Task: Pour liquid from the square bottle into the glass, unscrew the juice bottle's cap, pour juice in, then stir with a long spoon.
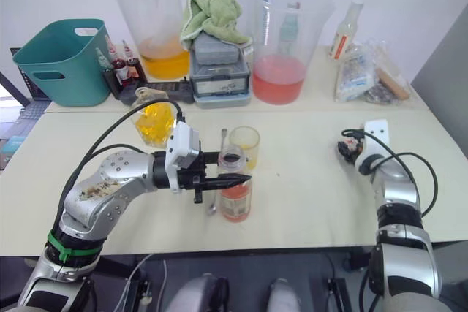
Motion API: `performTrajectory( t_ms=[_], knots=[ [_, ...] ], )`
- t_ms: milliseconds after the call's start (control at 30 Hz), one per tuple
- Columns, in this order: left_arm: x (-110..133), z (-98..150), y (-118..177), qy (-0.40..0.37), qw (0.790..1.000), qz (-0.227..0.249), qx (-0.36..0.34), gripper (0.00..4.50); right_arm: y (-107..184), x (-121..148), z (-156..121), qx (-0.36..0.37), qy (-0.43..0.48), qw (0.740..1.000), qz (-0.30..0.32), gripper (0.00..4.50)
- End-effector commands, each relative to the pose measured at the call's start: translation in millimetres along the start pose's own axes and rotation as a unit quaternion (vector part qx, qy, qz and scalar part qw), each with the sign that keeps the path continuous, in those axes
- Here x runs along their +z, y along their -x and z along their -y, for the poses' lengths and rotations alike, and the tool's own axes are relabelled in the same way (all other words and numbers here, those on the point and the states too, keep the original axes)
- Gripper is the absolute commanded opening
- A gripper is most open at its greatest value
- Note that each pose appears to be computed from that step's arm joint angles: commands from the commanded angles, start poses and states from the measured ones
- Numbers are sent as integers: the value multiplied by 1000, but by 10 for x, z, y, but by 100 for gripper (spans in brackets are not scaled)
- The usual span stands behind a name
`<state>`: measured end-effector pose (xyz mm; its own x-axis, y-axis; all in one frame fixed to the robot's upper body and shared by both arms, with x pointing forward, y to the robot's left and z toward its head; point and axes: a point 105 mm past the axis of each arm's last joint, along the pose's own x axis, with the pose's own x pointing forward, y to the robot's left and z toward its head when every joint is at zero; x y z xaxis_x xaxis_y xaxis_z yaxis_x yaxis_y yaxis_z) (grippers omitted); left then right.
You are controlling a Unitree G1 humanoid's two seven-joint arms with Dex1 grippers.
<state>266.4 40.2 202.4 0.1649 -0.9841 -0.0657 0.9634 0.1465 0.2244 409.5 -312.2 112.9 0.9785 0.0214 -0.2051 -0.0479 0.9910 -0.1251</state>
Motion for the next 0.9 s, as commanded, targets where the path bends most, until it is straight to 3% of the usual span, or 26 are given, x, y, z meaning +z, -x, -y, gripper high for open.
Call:
performTrajectory(
  t_ms=[33, 133, 267, 467, 533, 733, 800, 900],
  knots=[
    [-92, -71, 65, 4, 999, -30, 22, 142, 35, 331, 32, 9, -7, 998, 66, 432],
    [-93, -53, 81, 4, 999, -33, 17, 142, 115, 577, 40, 17, 3, 995, 98, 448],
    [-71, -49, 114, 0, 999, -35, 14, 142, 287, 1148, -23, 35, -3, 986, 162, 448],
    [-3, -35, 148, -5, 999, -33, 2, 142, 515, 1583, -213, 99, 12, 978, 182, 448],
    [62, -18, 197, -9, 999, -34, -8, 142, 639, 1743, -358, 151, 26, 971, 184, 448],
    [214, -64, 322, -8, 1000, -29, -3, 142, 940, 1838, -711, 278, 56, 945, 164, 448],
    [311, -109, 392, -19, 999, -25, 11, 142, 1138, 1889, -841, 331, 100, 918, 193, 448],
    [432, -102, 467, -28, 999, -22, 12, 142, 1379, 1856, -1005, 406, 113, 887, 190, 448]
  ],
)
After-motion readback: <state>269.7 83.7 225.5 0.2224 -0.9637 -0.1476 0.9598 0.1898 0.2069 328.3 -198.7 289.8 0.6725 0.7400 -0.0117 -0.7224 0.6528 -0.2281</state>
